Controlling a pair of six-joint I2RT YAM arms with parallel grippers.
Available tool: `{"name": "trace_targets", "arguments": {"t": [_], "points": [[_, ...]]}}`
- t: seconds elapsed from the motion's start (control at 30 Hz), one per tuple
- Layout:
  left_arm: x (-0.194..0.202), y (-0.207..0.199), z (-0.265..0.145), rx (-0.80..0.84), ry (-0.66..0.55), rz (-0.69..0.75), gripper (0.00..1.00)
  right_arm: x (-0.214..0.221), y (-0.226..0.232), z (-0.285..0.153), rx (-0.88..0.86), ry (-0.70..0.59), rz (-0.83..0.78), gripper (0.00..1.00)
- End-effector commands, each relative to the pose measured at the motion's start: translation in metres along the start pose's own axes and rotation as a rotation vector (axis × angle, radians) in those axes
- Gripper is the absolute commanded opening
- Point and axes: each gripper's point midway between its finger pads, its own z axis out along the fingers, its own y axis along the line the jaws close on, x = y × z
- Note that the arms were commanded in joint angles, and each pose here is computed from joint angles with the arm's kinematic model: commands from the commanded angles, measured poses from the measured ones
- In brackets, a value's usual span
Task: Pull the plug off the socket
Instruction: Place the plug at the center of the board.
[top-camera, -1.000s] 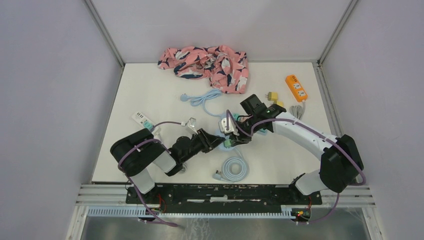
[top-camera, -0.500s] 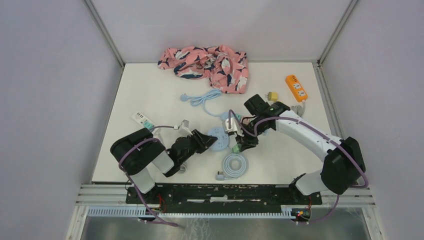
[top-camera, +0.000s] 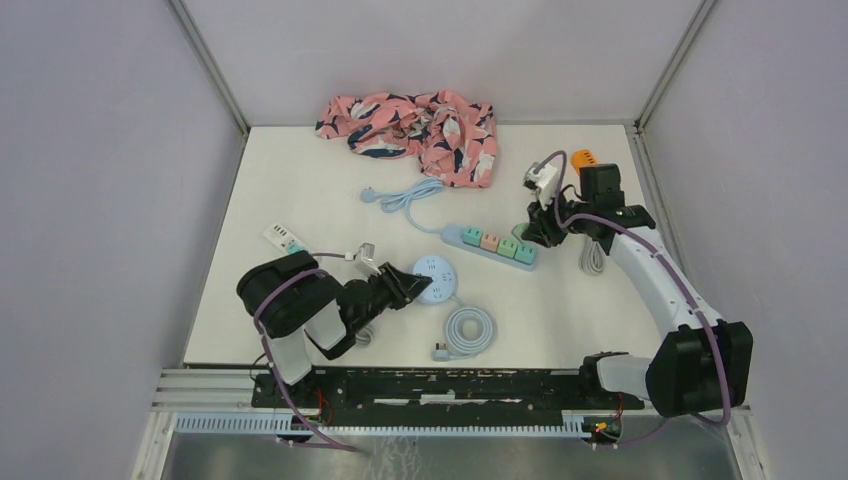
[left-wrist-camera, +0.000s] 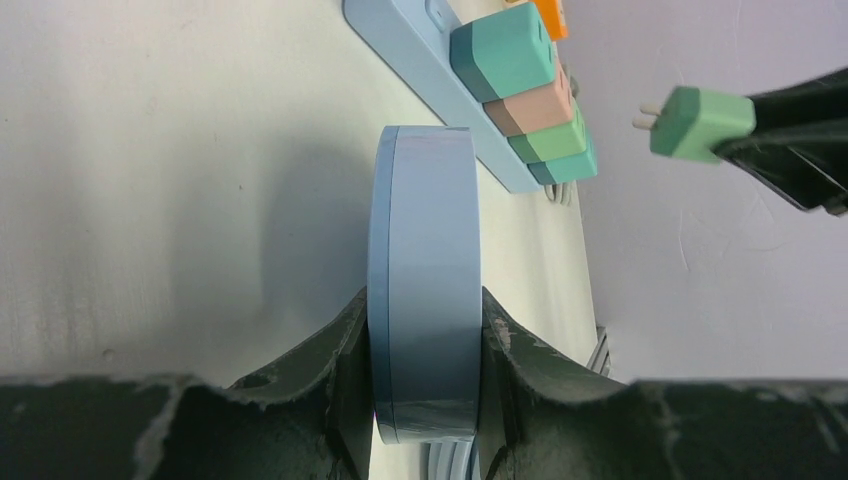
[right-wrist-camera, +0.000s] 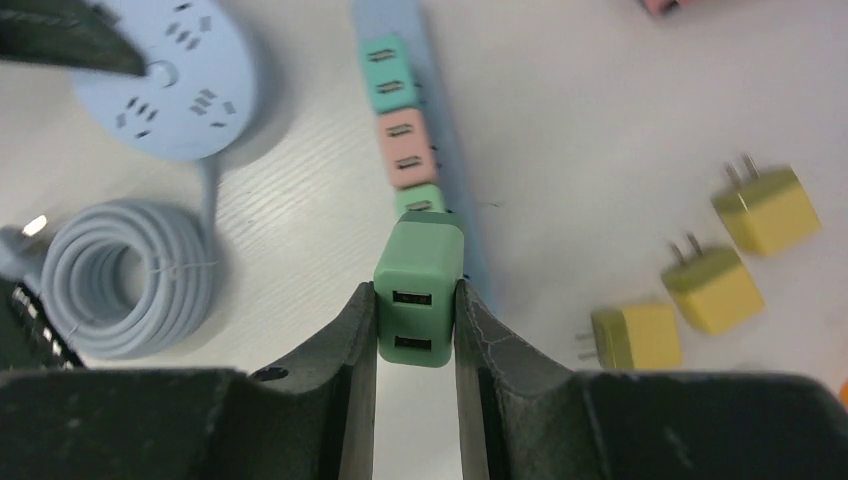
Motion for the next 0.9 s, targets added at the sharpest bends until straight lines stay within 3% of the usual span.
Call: {"name": "trace_targets", "arguments": {"t": [0.0, 0.17, 0.47, 0.67, 0.87], "points": [[-0.004, -0.017, -0.003, 0.105, -0.013, 0.076, 0.03, -0.01, -0.069, -0.02, 0.337, -0.141, 0.251, 0.05], [-0.004, -0.021, -0.004, 0.124, -0.009, 0.088, 0.03, 0.027, -0.123, -0.028, 0.611, -0.112, 0.48, 0.12], [-0.002, -0.023, -0.002, 0.11, 0.021, 0.15, 0.03, 0.064, -0.121, 0.022, 0.421, -0.022, 0.802, 0.25], [-0.002, -0.029, -0.003, 0.123, 0.034, 0.183, 0.03, 0.078, -0.127, 0.027, 0.415, 0.006, 0.87, 0.52], [-0.001, -0.037, -0.002, 0.152, 0.051, 0.203, 0.03, 0.066, -0.134, 0.006, 0.446, -0.025, 0.783, 0.81]]}}
